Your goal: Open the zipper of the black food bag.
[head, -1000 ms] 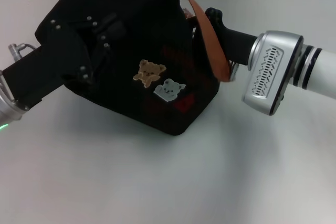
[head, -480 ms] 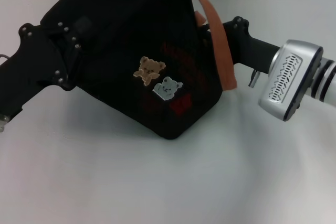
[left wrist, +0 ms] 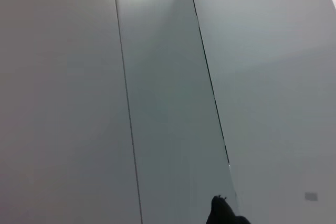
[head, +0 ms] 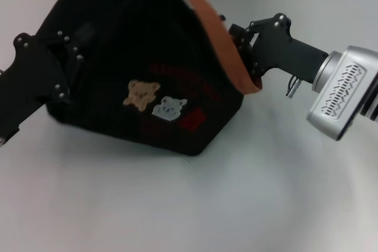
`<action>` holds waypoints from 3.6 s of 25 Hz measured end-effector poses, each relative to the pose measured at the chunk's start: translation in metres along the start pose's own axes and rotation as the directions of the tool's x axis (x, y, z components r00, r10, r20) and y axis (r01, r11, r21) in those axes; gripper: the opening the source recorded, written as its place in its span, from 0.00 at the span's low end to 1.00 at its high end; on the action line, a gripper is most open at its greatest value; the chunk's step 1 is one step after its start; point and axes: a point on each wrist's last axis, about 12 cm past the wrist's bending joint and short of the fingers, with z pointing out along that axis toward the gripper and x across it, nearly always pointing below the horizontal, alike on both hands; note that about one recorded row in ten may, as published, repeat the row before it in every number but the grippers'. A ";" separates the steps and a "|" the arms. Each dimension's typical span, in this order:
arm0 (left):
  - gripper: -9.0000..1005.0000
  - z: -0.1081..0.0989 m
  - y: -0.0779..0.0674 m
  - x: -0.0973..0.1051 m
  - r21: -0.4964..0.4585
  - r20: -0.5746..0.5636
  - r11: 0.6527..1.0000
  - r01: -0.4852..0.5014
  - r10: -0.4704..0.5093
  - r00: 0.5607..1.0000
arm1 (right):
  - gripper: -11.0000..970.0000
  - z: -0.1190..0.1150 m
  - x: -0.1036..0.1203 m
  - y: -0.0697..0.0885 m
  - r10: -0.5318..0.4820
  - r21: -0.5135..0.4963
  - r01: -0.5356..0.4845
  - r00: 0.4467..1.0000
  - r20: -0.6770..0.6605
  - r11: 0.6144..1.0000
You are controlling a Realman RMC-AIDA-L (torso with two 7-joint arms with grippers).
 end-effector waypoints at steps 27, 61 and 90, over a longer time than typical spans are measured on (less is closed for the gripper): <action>0.01 -0.111 -0.043 -0.007 -0.401 -0.057 0.916 -0.009 -0.015 0.998 | 0.28 -0.087 -0.007 0.003 0.305 0.264 -0.394 0.897 0.321 0.880; 0.07 -0.017 -0.004 0.028 -0.028 -0.297 0.959 0.281 -0.277 0.914 | 0.67 -0.151 -0.019 0.017 0.681 -0.271 -0.625 0.683 0.262 0.732; 0.80 -0.047 -0.019 0.001 0.282 -0.408 0.890 0.357 -0.226 0.885 | 0.86 -0.106 -0.032 0.034 0.685 -0.587 -0.529 0.726 0.061 0.613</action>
